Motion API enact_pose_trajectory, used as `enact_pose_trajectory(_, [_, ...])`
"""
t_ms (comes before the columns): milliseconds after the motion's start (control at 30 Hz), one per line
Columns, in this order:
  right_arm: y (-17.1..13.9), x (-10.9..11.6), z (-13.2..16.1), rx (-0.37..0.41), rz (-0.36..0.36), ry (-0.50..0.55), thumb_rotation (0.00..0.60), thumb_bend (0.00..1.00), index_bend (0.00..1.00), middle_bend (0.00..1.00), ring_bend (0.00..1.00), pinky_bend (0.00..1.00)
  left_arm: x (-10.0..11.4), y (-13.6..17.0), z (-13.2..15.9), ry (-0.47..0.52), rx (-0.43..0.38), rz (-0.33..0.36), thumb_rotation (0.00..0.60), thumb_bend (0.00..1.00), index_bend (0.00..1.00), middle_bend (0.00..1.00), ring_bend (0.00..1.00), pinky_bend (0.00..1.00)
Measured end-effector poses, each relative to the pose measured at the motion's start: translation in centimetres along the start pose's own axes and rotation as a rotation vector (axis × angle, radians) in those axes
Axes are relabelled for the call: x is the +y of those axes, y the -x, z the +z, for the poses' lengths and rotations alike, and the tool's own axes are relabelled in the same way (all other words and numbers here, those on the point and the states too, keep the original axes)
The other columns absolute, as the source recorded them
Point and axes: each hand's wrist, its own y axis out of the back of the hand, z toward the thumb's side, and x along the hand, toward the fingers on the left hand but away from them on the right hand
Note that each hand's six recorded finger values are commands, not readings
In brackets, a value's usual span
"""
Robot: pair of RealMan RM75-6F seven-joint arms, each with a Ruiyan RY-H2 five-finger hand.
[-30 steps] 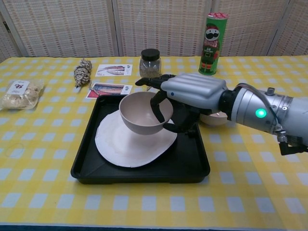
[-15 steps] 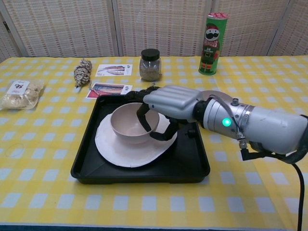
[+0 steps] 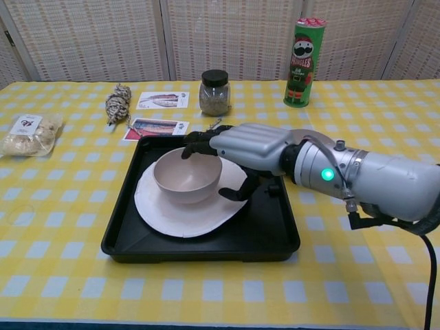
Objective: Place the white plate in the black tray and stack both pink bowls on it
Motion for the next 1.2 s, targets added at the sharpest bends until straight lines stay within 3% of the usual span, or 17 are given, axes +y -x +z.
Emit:
enact_pose_trajectory(367, [-5.1,1.9,-3.3,-0.079,-0.051,-0.006,0.600,0.47,0.10,0.00,0.00,0.00,-0.3,0.2,0.3,-0.017,0.000,-0.008,0.600,0.46,0.00,0.00,0.00,0.00])
enact_pose_trajectory(567, [-9.2,1.6,-7.6,-0.198,-0.050,-0.025,0.600,0.47,0.28,0.00,0.00,0.00,-0.6,0.2,0.8,-0.019,-0.014,-0.008,0.600,0.46,0.00,0.00,0.00,0.00])
enact_pose_trajectory(733, [-11.2,1.8,-10.0,-0.254,-0.072,-0.014,0.600,0.47,0.37,0.00,0.00,0.00,-1.1,0.1,1.1,-0.024,-0.022,-0.020,0.600,0.46,0.00,0.00,0.00,0.00])
enact_pose_trajectory(1200, [-13.7,-0.5,-14.2,-0.351,-0.059,-0.094,0.600,0.47,0.43,0.00,0.00,0.00,-1.8,-0.1,1.4,-0.047,-0.027,-0.040,0.600,0.46,0.00,0.00,0.00,0.00])
